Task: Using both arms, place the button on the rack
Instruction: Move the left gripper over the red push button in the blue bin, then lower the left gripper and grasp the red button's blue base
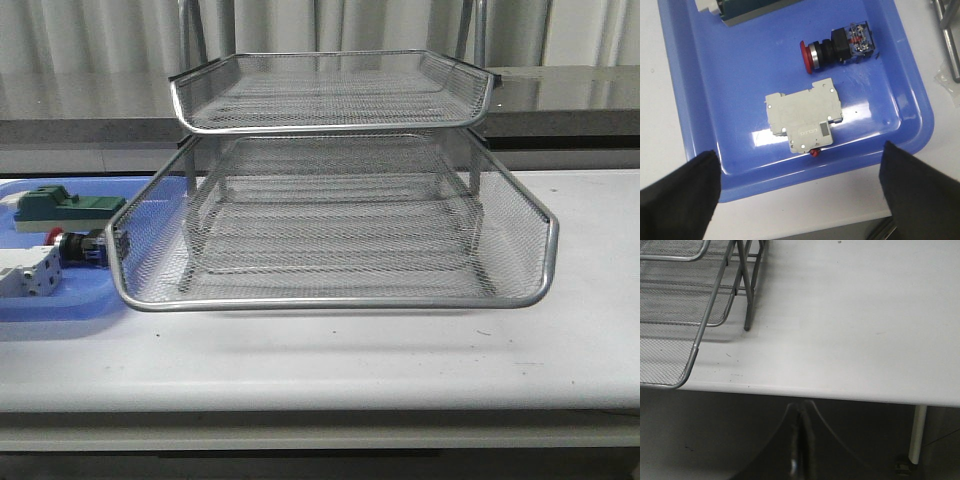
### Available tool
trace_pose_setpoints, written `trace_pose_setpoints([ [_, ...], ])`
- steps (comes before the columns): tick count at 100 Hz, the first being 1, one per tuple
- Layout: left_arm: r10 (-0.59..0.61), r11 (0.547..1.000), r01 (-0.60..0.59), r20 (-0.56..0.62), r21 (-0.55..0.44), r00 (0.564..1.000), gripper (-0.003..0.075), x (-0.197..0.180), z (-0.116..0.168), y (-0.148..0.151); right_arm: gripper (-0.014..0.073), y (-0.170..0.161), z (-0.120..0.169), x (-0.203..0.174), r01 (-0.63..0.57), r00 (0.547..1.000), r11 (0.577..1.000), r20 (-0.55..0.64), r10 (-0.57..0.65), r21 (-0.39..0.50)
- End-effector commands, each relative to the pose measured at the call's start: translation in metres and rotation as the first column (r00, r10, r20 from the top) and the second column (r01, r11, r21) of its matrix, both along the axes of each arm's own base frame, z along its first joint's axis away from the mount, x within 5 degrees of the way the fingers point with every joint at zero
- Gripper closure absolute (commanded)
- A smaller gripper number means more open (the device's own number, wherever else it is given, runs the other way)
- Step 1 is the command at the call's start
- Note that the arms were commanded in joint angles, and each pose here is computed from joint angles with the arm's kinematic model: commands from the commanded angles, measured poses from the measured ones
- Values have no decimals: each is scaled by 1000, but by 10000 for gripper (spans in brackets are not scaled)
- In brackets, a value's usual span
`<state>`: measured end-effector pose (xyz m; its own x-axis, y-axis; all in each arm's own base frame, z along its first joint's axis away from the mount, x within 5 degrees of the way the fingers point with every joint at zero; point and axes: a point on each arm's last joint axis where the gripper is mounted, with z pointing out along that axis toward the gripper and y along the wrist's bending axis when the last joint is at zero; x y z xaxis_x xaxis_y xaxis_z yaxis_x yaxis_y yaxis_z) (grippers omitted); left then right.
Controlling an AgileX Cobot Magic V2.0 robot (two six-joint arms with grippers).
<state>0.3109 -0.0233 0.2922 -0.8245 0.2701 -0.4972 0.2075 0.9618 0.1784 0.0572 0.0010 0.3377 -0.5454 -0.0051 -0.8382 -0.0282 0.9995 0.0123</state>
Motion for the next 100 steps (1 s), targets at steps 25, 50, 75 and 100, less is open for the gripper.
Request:
trace_pose_setpoints([
  [25, -171, 984, 155, 203, 90, 964, 103, 26, 27, -7, 665, -1, 14, 2, 7, 996, 1000, 89, -7, 0],
  [50, -381, 915, 371, 30, 160, 924, 103, 70, 9, -17, 665, -1, 14, 2, 7, 996, 1000, 89, -7, 0],
  [75, -538, 826, 546, -90, 140, 838, 103, 112, -13, -28, 665, -1, 14, 2, 7, 996, 1000, 89, -7, 0],
  [100, -600, 773, 618, -154, 141, 785, 103, 139, -34, -31, 665, -1, 14, 2, 7, 996, 1000, 89, -7, 0],
])
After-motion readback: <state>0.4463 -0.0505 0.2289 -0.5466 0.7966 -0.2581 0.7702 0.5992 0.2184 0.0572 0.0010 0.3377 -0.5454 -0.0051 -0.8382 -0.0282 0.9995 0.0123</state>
